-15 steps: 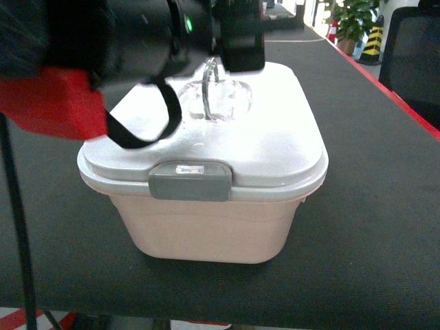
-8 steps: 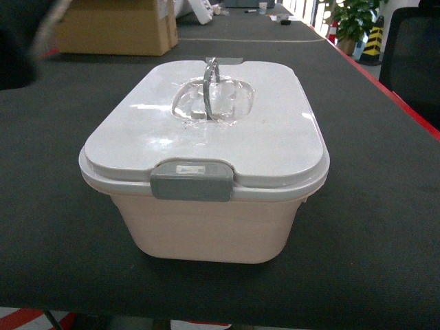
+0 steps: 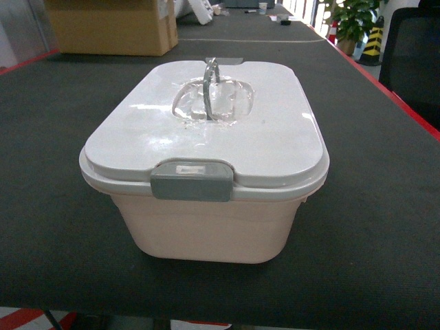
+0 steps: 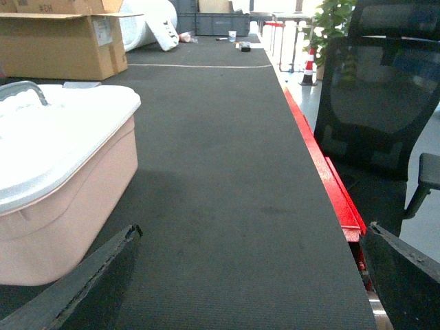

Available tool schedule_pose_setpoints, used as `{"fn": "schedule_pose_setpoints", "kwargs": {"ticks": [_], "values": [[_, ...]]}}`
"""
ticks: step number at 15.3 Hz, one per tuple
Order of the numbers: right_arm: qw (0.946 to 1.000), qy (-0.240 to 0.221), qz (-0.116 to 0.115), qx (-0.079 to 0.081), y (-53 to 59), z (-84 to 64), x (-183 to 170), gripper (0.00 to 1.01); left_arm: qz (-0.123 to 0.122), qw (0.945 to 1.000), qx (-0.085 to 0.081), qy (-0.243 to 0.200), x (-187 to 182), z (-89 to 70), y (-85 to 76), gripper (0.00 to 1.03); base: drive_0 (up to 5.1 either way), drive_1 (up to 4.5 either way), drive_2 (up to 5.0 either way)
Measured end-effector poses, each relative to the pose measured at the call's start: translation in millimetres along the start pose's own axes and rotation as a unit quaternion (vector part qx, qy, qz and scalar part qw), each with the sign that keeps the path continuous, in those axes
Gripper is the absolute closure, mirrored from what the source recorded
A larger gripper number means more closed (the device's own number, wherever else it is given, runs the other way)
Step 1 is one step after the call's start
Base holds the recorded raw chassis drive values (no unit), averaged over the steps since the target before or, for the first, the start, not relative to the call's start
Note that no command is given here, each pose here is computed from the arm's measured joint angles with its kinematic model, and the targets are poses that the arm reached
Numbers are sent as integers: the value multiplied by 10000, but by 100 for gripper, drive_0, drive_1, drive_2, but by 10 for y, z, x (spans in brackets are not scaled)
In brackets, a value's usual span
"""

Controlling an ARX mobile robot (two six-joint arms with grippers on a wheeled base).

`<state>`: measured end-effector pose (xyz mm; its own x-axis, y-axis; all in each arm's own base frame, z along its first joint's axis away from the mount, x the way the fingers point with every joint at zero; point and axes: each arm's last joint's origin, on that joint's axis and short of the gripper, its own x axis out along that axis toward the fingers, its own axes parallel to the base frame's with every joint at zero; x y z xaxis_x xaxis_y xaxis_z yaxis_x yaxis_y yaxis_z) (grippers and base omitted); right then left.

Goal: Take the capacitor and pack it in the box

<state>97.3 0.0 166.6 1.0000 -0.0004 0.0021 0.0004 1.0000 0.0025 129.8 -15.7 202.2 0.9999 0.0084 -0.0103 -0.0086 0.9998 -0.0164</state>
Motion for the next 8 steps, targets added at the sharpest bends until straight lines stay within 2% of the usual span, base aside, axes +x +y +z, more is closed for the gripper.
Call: {"fn": "schedule_pose_setpoints", "kwargs": {"ticks": [3, 4, 5, 6, 8], "values": [[10000, 2, 0, 0, 0, 0, 0, 3, -123, 9999, -1, -35, -72, -102, 93, 98, 0, 0, 0], [10000, 2, 0, 0, 0, 0, 0, 3, 51, 10000, -1, -17, -91, -150, 168, 101, 0, 0, 0], [10000, 4, 0, 0, 0, -1, 0, 3, 51, 10000, 1, -13, -108, -177, 172, 101, 0, 0, 0], [10000, -2, 0, 0, 0, 0, 0, 3, -60, 10000, 9, -42, -124, -188, 158, 101, 0, 0, 0], [10000, 2, 0, 0, 0, 0, 0, 3, -54, 10000, 9, -33, -153, -231, 159, 101, 0, 0, 0]]}}
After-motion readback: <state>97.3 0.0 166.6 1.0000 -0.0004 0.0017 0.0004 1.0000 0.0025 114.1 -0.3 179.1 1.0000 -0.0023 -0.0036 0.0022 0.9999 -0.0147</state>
